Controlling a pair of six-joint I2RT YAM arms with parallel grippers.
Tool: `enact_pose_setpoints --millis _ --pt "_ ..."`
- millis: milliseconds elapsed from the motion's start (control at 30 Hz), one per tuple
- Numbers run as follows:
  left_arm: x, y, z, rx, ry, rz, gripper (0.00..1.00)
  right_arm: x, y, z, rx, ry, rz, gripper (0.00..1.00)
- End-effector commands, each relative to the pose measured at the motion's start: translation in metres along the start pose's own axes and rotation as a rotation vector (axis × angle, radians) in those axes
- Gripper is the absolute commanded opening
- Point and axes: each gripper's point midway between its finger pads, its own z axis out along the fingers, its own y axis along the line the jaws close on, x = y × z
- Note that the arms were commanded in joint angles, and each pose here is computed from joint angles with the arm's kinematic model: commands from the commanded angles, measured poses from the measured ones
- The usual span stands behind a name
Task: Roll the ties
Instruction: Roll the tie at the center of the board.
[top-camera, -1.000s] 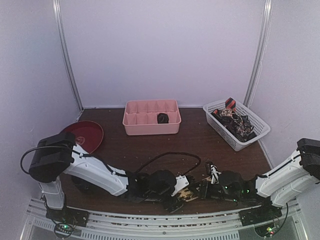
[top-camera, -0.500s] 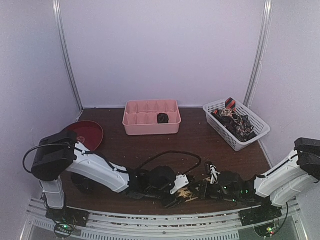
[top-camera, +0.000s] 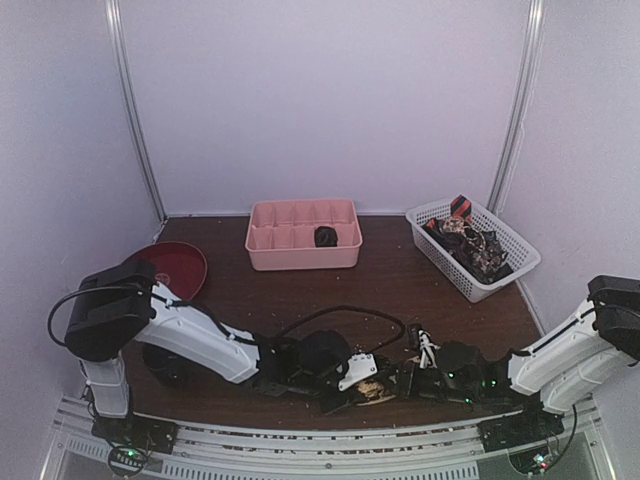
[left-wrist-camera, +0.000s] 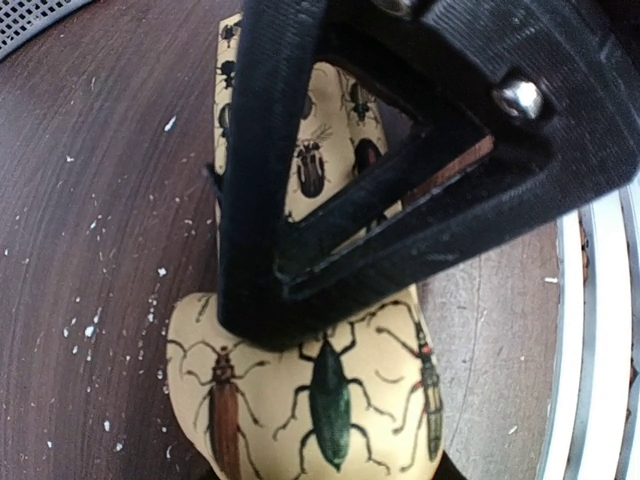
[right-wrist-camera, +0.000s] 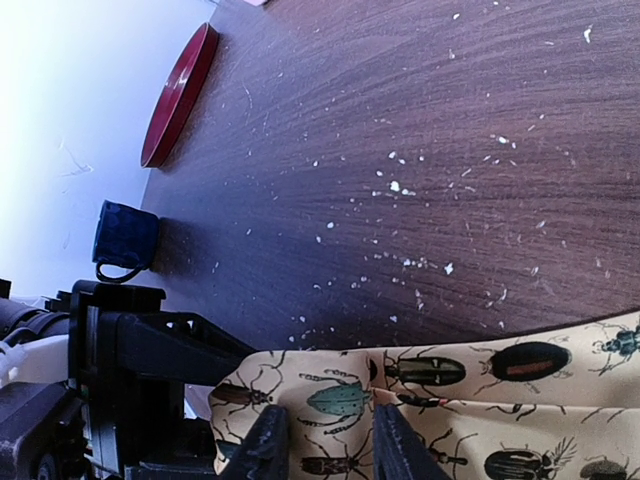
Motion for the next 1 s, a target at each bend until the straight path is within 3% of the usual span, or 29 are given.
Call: enact_pose_setpoints --millis 0,433,967 --pt "0.006 -0.001 0.002 0.019 0.021 0.028 0.35 0.002 -0.009 -0.006 0.025 -0.003 -0.015 0.3" --pt "0.015 0.018 0.001 -0.042 0.064 0.015 0.34 -0.009 -0.044 -0.025 0.199 -0.063 -0.038 0.29" --pt "0.036 0.043 -0.006 -0.057 0.131 0.015 0.35 -0.028 -0.065 0.009 0.229 -0.048 -0.051 0.26"
